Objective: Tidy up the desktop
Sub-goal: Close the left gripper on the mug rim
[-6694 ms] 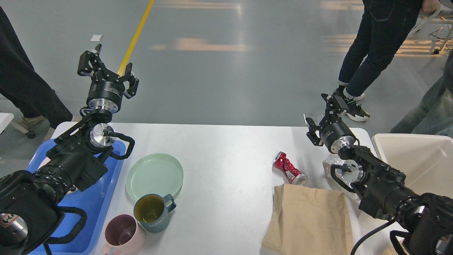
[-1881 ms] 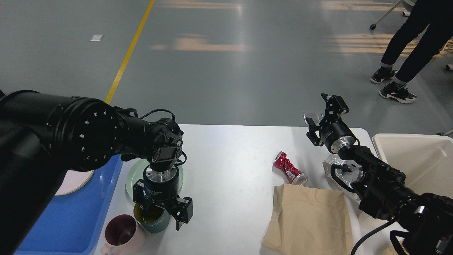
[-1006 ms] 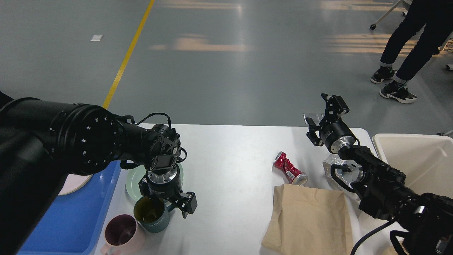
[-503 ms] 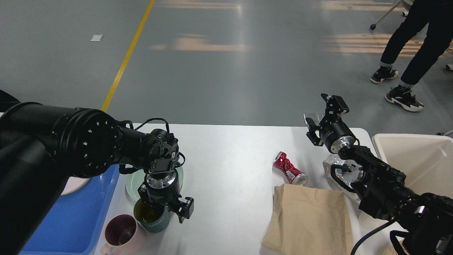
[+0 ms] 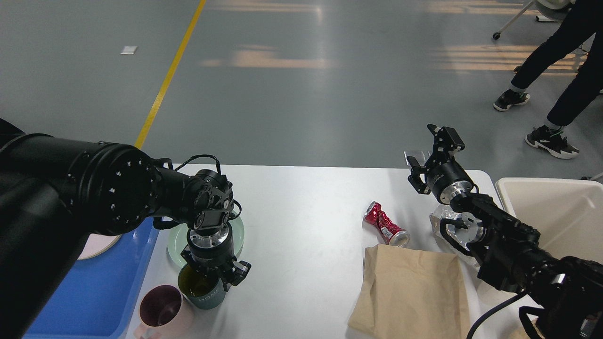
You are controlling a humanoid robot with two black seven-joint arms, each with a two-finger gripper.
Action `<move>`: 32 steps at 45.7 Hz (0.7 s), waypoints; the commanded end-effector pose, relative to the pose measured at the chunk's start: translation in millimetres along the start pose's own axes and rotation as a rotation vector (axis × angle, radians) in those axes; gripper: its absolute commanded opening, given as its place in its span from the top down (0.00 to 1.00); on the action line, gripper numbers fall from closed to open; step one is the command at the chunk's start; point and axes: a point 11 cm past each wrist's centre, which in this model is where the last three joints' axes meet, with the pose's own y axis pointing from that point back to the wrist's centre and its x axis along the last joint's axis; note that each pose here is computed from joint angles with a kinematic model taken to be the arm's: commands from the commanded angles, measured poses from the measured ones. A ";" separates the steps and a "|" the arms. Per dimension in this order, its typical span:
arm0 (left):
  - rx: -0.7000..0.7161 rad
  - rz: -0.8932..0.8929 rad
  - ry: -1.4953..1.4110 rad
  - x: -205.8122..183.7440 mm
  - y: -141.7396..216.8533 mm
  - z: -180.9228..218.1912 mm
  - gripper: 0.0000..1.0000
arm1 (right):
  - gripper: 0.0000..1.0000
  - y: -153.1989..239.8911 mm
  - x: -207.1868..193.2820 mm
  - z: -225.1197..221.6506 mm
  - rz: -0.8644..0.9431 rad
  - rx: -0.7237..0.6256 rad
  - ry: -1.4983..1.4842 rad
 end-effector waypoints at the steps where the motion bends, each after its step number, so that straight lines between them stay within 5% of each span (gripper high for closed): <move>1: 0.001 -0.002 0.004 0.0 1.0 -1.7 0.83 | 0.00 0.1 0.3 0.0 0.001 0.000 0.000; 9: 0.012 -0.020 0.008 -2.5 1.6 -6.0 1.00 | 0.00 0.1 0.3 0.0 0.001 0.000 0.000; 32: -0.060 -0.064 0.079 -2.0 16.9 -0.6 1.00 | 0.00 0.0 -0.2 0.0 0.000 0.000 0.000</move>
